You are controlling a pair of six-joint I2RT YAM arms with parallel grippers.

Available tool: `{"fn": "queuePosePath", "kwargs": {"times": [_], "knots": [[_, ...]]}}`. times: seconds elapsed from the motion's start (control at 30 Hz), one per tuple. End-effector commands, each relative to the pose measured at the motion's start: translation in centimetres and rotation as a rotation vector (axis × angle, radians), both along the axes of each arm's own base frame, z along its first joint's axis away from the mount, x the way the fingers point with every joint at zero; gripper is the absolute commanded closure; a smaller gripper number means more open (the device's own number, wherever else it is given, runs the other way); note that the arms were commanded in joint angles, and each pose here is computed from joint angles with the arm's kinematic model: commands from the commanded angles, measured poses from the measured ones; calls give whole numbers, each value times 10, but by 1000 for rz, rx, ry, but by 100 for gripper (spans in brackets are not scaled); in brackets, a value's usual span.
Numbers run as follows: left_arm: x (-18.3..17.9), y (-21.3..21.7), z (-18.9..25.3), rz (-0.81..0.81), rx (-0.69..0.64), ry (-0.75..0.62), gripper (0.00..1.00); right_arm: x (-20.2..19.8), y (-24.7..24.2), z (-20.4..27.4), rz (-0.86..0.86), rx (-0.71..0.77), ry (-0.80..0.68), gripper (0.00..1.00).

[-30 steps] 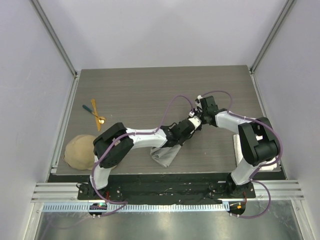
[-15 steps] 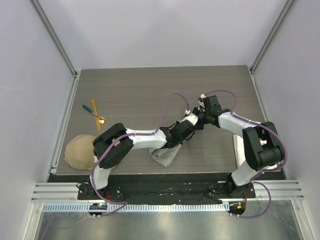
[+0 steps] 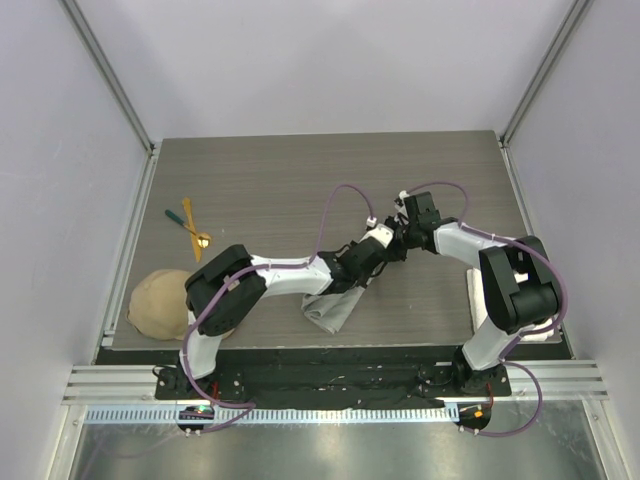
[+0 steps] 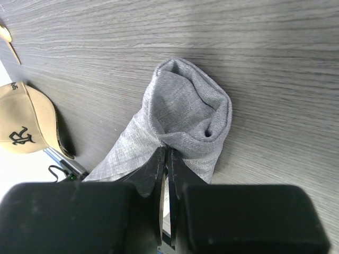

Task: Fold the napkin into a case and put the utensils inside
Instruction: Stuff the 2/3-rectangle-folded napkin at the center of the board.

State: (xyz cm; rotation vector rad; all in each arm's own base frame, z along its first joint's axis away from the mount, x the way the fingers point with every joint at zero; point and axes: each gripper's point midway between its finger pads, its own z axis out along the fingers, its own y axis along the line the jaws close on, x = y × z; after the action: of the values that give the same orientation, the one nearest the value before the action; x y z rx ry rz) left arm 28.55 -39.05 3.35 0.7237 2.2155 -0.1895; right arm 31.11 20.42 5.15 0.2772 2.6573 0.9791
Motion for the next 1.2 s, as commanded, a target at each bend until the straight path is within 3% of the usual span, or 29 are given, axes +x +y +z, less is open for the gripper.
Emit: {"fn": "queuePosePath", "kwargs": {"times": [0.0, 0.1, 0.17, 0.3, 0.33, 0.47, 0.63, 0.93, 1.17], "knots": [[2, -18, 11, 21, -106, 56, 93, 2, -4, 1, -4, -16, -31, 91], [-6, -18, 15, 1, -188, 153, 82, 2, -8, -5, -13, -21, -18, 91], [-9, -18, 26, -23, -245, 169, 69, 4, -11, -7, -22, -22, -15, 92], [-13, -12, 61, -62, -353, 207, 62, 5, -14, -8, -29, -25, -16, 92], [-15, -12, 74, -70, -389, 225, 62, 6, -14, -6, -26, -23, -22, 92], [6, 4, 86, 44, -526, 358, 86, 6, -13, -2, -26, -11, -27, 92], [18, 3, 68, 123, -615, 533, 99, 7, -12, 1, -21, 2, -23, 92], [31, -13, 30, 175, -636, 602, 100, 8, -9, 9, -21, 20, -36, 93], [40, -18, 22, 191, -674, 579, 100, 9, -9, 16, -22, 29, -48, 93]]}}
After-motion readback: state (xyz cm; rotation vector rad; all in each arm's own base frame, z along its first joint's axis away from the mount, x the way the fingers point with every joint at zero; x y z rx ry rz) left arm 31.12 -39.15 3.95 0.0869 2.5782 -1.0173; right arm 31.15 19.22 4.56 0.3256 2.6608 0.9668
